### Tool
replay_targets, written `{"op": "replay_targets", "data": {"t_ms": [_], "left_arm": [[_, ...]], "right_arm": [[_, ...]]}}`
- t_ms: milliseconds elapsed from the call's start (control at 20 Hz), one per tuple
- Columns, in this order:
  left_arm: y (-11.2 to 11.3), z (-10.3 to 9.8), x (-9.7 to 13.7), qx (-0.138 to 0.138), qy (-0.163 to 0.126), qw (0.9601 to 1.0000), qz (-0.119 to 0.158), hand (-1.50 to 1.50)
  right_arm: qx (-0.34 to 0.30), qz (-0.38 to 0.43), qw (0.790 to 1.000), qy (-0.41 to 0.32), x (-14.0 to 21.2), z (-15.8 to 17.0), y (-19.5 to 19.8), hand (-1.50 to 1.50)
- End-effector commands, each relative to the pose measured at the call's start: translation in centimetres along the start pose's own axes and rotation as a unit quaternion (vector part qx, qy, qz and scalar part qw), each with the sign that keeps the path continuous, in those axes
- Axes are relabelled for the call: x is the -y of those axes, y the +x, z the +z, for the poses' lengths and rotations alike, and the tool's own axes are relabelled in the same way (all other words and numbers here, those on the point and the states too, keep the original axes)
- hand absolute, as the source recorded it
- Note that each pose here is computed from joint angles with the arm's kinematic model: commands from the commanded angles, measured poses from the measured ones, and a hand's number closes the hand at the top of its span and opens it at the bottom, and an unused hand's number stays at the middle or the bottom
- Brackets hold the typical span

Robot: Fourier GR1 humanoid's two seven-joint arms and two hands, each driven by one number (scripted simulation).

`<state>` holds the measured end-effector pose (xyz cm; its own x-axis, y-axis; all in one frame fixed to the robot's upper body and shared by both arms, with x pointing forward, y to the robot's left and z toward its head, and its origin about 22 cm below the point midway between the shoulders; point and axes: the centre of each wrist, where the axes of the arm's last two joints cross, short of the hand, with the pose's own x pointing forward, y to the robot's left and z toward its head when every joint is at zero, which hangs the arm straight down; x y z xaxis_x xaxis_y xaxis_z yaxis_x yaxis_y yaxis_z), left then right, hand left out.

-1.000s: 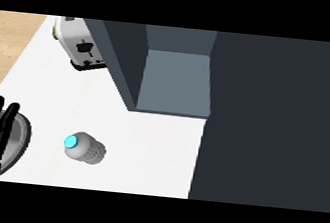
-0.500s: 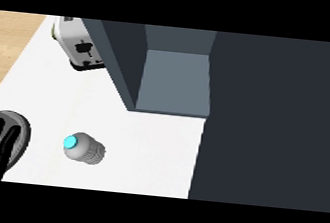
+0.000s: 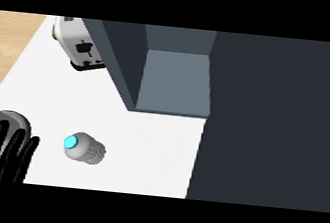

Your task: Pick up the bottled water, place it into the cabinet and close the cabinet

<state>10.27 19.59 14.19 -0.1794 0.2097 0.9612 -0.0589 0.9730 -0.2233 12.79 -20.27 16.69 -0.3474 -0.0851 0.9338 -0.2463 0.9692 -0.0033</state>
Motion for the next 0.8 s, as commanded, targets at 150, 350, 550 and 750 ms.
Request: {"op": "replay_targets", "data": {"t_ms": [150, 350, 550, 750], "left_arm": [[3.1, 2.2, 0.6, 0.046, 0.010, 0.9988, -0.013, -1.50], [2.0, 0.7, -0.3, 0.055, 0.022, 0.9980, -0.023, -1.50], [2.1, 0.1, 0.5, 0.060, 0.025, 0.9972, -0.037, -1.50], [1.1, -0.5, -0.3, 0.048, 0.036, 0.9971, -0.046, -1.50]], "right_arm": [[0.022, 0.001, 1.000, -0.006, -0.5, 0.6, 3.8, -1.50], [0.024, -0.001, 1.000, -0.001, -0.5, 0.2, 3.8, -1.50], [0.020, 0.001, 1.000, -0.005, -1.3, 0.8, 3.4, -1.50], [0.021, 0.003, 1.000, 0.012, -0.7, 1.4, 4.6, -1.50]]}}
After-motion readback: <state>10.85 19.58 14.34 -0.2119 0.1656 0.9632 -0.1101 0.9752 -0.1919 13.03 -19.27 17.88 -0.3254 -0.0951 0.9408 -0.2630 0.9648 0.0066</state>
